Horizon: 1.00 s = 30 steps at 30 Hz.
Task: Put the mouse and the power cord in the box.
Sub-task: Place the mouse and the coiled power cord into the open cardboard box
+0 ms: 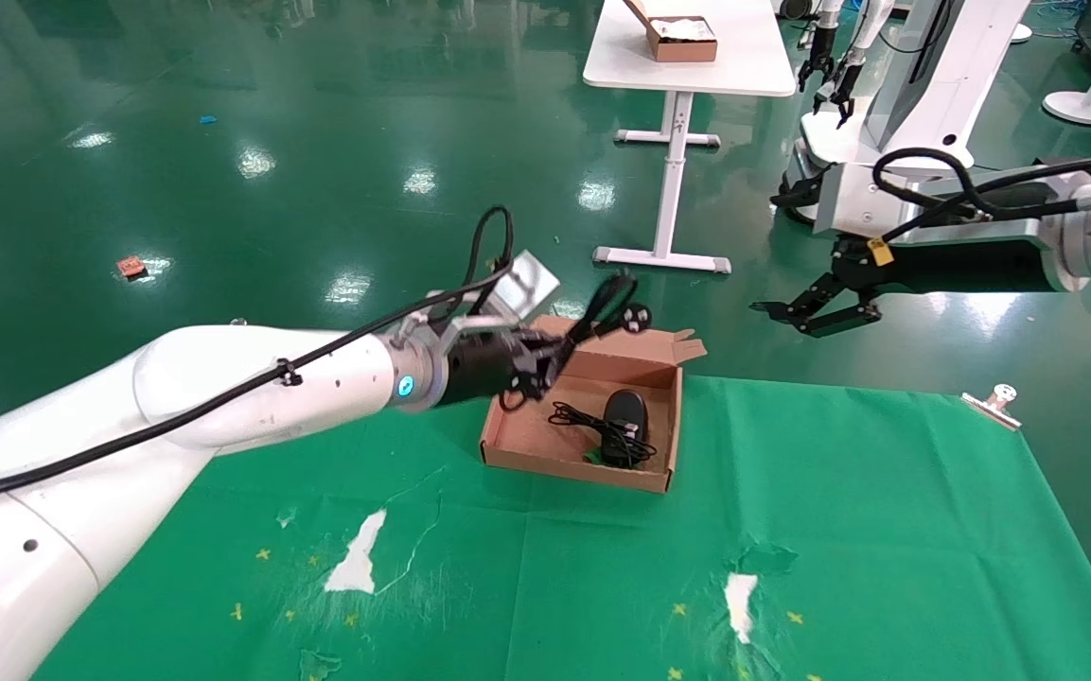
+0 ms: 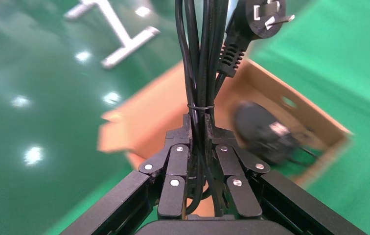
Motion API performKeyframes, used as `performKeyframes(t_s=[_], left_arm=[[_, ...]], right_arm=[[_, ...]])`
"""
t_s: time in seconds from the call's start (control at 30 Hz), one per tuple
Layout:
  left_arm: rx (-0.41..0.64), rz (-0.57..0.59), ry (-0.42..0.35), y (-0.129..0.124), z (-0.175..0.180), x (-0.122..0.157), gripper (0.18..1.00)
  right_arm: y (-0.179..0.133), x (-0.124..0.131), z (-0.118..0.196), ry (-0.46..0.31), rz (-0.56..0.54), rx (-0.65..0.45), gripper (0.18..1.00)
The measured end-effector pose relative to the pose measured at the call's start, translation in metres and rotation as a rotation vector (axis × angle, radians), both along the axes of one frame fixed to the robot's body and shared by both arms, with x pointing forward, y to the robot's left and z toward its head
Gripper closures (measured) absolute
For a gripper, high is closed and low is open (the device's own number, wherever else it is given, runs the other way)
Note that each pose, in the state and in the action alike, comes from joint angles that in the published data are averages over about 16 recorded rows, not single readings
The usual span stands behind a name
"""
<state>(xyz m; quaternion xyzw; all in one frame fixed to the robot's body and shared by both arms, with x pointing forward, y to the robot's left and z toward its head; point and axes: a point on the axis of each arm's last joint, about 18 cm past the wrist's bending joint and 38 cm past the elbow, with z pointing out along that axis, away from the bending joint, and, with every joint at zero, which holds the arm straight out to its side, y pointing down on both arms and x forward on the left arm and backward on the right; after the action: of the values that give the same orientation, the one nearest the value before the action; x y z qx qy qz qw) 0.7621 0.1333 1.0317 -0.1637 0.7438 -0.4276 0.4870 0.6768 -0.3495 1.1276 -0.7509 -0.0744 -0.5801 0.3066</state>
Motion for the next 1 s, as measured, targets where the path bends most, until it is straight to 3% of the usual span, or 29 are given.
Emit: performKeyframes(t_s=[0.5,0.7,1.0], left_arm=[[-0.01,0.01,-0.019,-0.002,0.006,0.0,0.916],[-0.035,-0.013,0.016,0.003,-0.003,-0.003,0.85],[-0.118,-0.099,0.108,0.019,-0.027,-0.019,0.68]], right_arm=[[0.0,0.0,0.0,0.001,0.0,0.002,0.18],[0.001,0.0,-0.004,0.004,0.016,0.026,0.178],[0.005,-0.004,-0.019,0.024,0.083,0.126,0.178]])
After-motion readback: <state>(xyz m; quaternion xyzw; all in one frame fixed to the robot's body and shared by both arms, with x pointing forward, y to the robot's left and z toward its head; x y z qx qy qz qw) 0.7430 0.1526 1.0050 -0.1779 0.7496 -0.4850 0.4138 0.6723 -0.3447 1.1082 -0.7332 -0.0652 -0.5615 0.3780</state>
